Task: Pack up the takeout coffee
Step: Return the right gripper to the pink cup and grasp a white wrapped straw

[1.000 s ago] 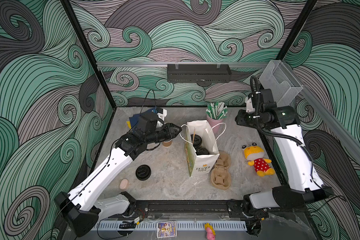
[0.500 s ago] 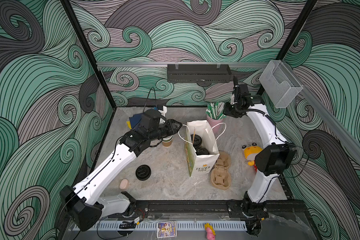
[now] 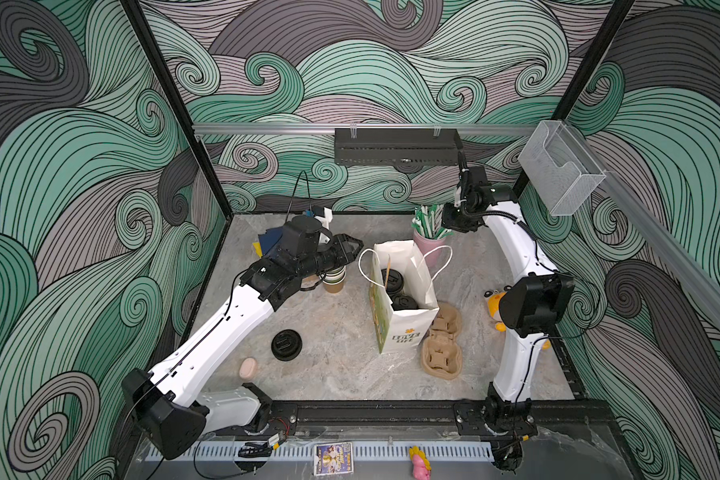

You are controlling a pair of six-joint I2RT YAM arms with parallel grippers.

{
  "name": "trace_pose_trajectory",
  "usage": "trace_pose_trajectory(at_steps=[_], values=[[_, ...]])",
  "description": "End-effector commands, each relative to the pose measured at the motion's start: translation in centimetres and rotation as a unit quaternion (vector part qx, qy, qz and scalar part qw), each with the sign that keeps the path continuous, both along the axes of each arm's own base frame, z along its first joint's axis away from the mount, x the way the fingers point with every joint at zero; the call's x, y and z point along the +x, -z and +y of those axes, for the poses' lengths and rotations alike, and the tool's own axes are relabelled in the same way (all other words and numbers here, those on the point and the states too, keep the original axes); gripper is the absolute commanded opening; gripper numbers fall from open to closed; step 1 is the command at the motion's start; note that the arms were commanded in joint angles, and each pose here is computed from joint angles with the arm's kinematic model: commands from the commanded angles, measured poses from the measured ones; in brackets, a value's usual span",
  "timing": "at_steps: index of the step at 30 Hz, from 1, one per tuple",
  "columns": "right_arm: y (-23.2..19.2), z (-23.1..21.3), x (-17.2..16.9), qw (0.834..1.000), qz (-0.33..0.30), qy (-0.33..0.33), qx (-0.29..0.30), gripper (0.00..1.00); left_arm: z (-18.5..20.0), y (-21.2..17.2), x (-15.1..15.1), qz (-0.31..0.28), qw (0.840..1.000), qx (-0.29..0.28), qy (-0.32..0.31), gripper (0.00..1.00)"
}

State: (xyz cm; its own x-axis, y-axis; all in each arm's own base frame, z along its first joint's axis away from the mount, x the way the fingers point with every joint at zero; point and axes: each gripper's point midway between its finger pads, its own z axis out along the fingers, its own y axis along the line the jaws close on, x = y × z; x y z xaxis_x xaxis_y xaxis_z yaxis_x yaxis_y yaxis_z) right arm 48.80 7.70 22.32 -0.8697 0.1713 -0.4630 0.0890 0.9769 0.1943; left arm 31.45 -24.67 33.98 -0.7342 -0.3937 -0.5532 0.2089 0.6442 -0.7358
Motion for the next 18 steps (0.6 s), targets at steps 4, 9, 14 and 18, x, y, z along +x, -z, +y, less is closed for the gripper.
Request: trace_pose_trajectory(at_steps=[4, 9, 14, 18], values=[[1.0, -0.1, -0.4, 1.000, 0.021, -0.005, -0.007, 0.27, 0.4, -2.0, 0.5, -0.023, 1.000, -0.012, -0.013, 0.37], [1.1, 0.1, -0.2, 1.000, 0.021, -0.007, -0.002, 0.20, 0.6, -2.0, 0.4, -0.021, 1.000, -0.013, -0.015, 0.37], [0.3, 0.4, -0.2, 1.000, 0.012, -0.011, 0.004, 0.11, 0.8, -2.2, 0.3, -0.020, 1.000, -0.012, -0.018, 0.37], [-0.8, 0.5, -0.5, 1.000, 0.002, -0.013, 0.005, 0.06, 0.9, -2.2, 0.2, -0.021, 1.000, -0.011, -0.019, 0.37]])
